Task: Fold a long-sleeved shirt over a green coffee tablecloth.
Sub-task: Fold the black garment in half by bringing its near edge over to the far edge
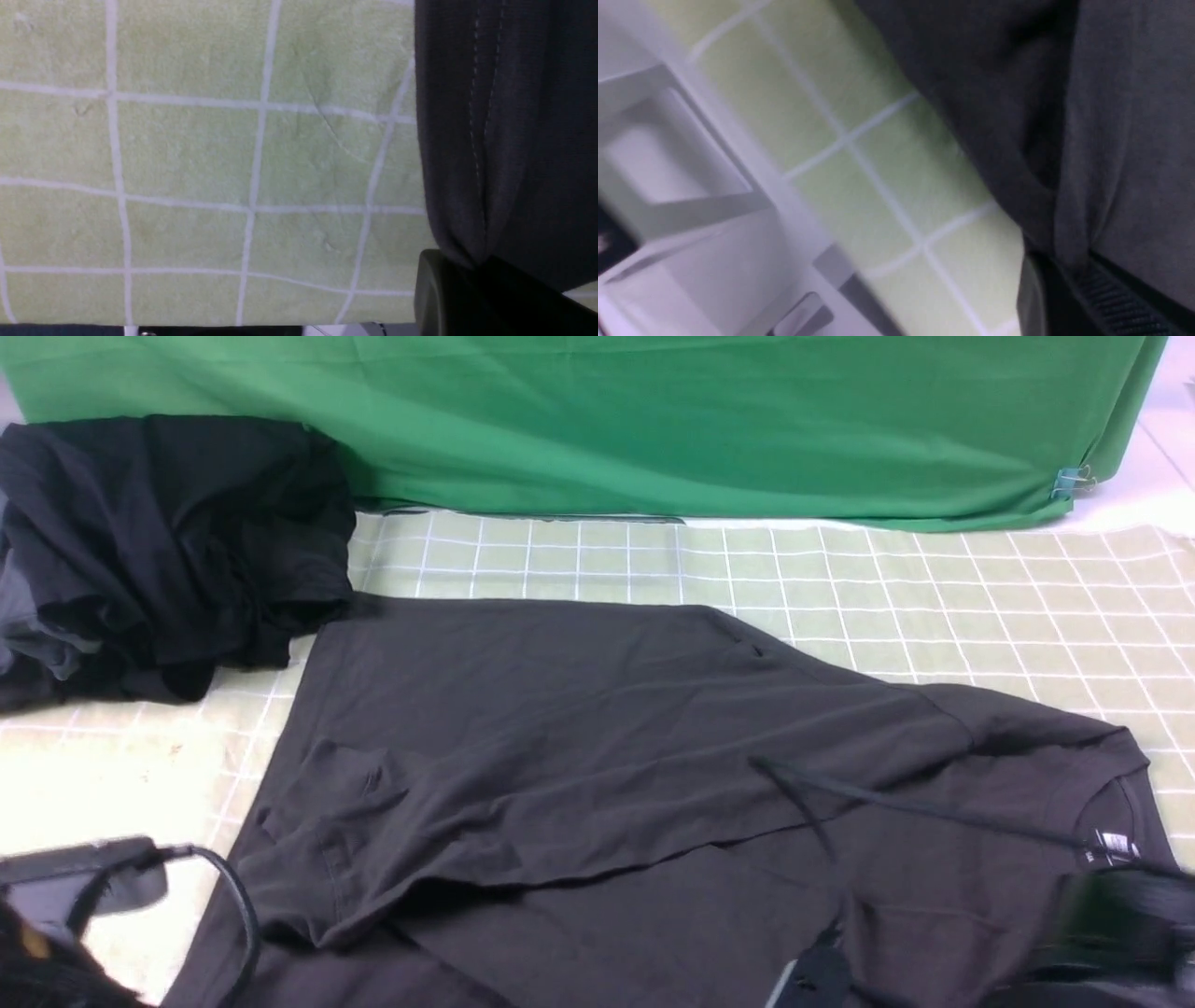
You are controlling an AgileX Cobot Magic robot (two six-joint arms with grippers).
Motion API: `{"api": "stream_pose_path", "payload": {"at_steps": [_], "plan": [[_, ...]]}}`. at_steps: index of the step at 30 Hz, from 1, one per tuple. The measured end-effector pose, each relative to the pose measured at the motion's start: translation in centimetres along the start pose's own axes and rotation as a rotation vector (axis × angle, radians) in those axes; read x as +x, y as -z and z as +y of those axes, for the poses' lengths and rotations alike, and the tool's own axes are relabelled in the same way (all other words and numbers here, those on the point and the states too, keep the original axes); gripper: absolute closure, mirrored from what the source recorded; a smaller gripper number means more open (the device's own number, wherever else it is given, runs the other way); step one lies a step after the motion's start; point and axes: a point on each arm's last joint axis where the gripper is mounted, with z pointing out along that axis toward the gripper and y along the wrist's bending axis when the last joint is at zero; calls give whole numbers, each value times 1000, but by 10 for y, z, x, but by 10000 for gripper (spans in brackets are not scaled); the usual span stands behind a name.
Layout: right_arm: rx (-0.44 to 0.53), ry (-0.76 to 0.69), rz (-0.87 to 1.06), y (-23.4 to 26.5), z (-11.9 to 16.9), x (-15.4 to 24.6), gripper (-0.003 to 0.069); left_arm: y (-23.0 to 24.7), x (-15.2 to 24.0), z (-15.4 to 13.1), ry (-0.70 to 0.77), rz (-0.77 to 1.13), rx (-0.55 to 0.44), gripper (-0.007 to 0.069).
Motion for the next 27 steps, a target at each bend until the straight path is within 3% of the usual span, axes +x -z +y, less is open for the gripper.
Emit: {"api": "stream_pose_path", "payload": {"at_steps": [3,7,11,14,18,27], "plan": [[14,0,-84,26,1,5,629,30,-3,-3,-17,-125,32,603],[108,1,-179,60,-6,0,629,69,-20,-7,-15,-280,21,603],[258,-43,-322,102,-40,-26,629,101,-65,-17,-15,-396,-39,603],[301,-55,-361,114,-59,-41,629,105,-92,-24,-17,-420,-54,603],[383,-118,-415,123,-109,-70,629,97,-149,-34,12,-418,-55,603],[451,-189,-428,88,-197,-131,630,42,-257,-38,49,-369,-47,603]]}}
